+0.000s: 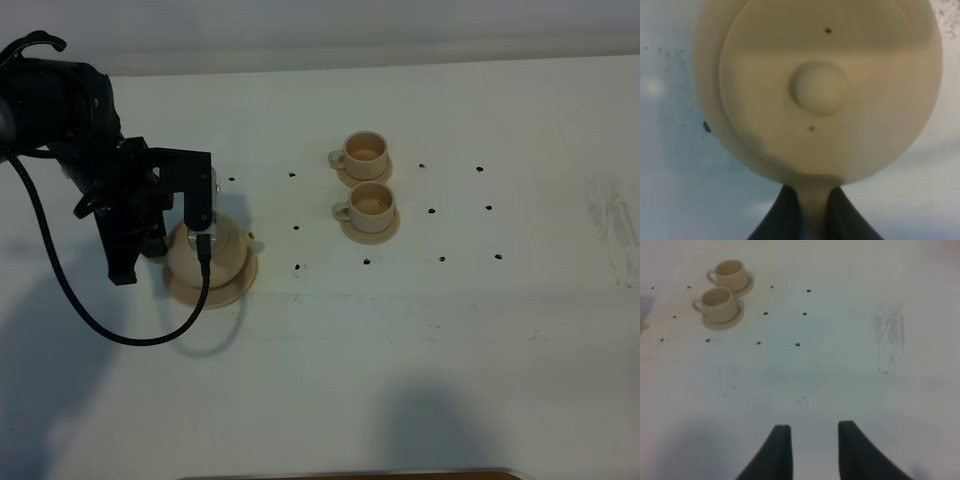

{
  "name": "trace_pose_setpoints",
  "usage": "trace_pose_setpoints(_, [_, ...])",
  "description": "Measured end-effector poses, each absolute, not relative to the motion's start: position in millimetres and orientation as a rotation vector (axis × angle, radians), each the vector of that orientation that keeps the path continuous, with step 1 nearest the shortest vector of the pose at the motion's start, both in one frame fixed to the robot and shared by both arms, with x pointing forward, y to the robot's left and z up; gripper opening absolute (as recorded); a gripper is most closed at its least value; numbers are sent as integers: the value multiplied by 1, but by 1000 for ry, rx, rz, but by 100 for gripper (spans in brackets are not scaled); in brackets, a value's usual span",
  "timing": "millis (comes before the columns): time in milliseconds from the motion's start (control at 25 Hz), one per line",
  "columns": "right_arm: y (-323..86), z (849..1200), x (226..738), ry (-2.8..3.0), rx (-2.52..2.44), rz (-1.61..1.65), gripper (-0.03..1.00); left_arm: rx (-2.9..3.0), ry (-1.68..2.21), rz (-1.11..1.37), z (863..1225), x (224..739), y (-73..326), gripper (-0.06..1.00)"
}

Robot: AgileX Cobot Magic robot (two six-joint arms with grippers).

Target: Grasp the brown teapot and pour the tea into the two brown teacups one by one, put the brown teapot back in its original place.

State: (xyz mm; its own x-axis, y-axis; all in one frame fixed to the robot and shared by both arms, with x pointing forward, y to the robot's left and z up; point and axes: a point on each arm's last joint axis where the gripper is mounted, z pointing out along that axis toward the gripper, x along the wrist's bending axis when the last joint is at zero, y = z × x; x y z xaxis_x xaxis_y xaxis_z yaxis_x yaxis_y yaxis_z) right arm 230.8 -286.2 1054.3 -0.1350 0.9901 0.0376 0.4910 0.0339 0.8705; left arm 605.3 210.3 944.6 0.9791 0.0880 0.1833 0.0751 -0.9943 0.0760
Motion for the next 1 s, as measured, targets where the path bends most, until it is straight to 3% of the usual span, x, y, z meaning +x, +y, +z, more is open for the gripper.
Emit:
trace_pose_setpoints(400, [-286, 1054, 231, 1693, 1512, 1029, 22, 2978, 165, 373, 969, 610, 203, 16])
trace_pose_setpoints(760, [-286, 1054, 231, 1694, 1512, 1030, 22, 2925, 83, 522, 996, 615, 157, 16])
trace_pose_setpoints(1000, [-286, 1054, 231, 1694, 1512, 1030, 22, 2990, 91, 598, 990, 613, 135, 16])
